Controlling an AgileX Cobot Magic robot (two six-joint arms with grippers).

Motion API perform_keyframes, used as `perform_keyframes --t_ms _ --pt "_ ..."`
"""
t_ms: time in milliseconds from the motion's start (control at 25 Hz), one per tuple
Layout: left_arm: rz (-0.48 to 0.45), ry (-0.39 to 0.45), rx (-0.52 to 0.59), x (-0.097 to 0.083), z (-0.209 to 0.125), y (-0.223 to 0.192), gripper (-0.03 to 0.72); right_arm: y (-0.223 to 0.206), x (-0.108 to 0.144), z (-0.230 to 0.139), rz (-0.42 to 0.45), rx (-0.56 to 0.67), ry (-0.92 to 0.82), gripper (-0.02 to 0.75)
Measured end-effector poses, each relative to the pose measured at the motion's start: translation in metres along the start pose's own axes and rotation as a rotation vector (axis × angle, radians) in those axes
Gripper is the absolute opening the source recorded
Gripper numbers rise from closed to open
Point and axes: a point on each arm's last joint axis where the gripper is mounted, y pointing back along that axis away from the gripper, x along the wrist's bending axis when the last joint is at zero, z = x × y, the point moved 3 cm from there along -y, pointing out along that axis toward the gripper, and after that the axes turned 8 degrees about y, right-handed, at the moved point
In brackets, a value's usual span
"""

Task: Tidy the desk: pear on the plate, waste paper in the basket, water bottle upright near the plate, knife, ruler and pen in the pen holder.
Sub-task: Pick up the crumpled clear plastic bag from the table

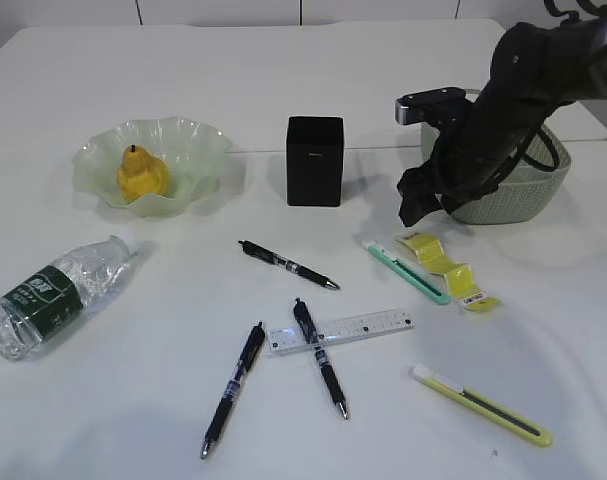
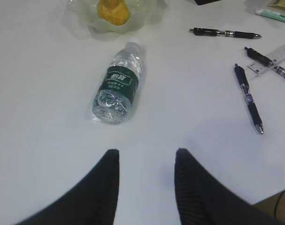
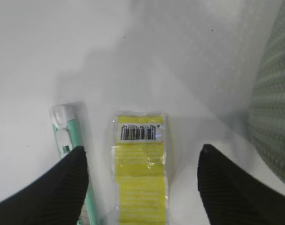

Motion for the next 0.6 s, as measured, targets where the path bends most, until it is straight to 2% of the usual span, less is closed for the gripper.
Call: perform_keyframes --t_ms 600 --pt "0.0 0.0 0.0 0.0 0.0 0.0 0.274 -0.022 0.001 -0.011 0.027 0.062 -0.007 0.566"
